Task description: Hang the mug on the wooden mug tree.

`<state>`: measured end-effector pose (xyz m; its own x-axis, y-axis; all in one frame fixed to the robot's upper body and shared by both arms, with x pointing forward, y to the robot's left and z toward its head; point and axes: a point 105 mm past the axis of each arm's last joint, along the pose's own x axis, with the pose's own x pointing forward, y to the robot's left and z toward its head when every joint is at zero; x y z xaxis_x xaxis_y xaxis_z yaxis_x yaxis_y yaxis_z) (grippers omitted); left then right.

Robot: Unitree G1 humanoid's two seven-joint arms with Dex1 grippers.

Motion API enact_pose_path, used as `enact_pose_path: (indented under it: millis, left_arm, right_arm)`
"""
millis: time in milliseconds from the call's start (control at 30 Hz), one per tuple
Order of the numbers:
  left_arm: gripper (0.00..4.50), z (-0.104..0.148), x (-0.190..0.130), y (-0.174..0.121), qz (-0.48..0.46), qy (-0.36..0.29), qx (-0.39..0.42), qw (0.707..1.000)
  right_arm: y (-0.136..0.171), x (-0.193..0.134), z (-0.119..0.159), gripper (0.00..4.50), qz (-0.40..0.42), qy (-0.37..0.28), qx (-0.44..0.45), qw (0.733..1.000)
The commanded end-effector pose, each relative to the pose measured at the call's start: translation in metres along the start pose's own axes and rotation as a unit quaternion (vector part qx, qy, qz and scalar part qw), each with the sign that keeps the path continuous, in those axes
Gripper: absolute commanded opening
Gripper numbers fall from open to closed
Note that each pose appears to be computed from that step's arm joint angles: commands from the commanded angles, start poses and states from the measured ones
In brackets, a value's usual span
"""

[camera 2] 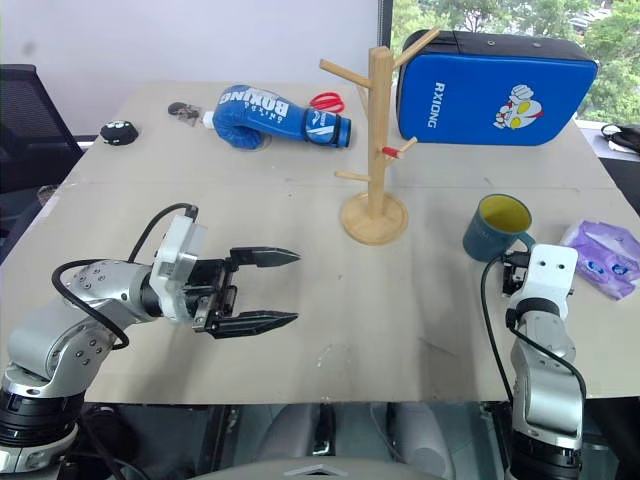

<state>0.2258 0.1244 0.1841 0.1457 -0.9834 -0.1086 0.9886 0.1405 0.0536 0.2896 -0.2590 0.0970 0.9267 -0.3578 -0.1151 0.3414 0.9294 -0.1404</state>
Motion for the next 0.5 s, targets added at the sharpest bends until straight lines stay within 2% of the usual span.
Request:
enact_pose_path:
  millis: [33, 67, 133, 233, 333, 500]
  left_arm:
    - [4.50, 0.013, -0.001, -0.003, 0.001, -0.011, 0.023, 1.000]
    - [4.50, 0.013, -0.001, -0.002, 0.002, -0.011, 0.023, 1.000]
    - [4.50, 0.014, -0.002, -0.001, 0.004, -0.013, 0.024, 1.000]
    - [4.50, 0.016, -0.002, 0.000, 0.009, -0.024, 0.021, 0.999]
    - [4.50, 0.020, -0.007, 0.008, 0.041, -0.063, 0.009, 0.997]
    - [4.50, 0.025, -0.033, 0.020, 0.116, -0.127, 0.008, 0.985]
  right_arm:
    - [-0.001, 0.003, 0.004, 0.90, 0.000, -0.004, 0.012, 1.000]
    - [0.001, 0.004, 0.003, 0.42, 0.004, 0.000, 0.015, 1.000]
    - [0.004, 0.006, 0.004, 0.03, 0.015, 0.000, 0.026, 1.000]
    - [0.009, 0.006, 0.014, 0.03, 0.050, -0.020, 0.036, 0.998]
    - [0.018, 0.000, 0.038, 0.03, 0.129, -0.065, 0.023, 0.989]
    - [0.051, -0.030, 0.099, 0.03, 0.330, -0.148, -0.047, 0.931]
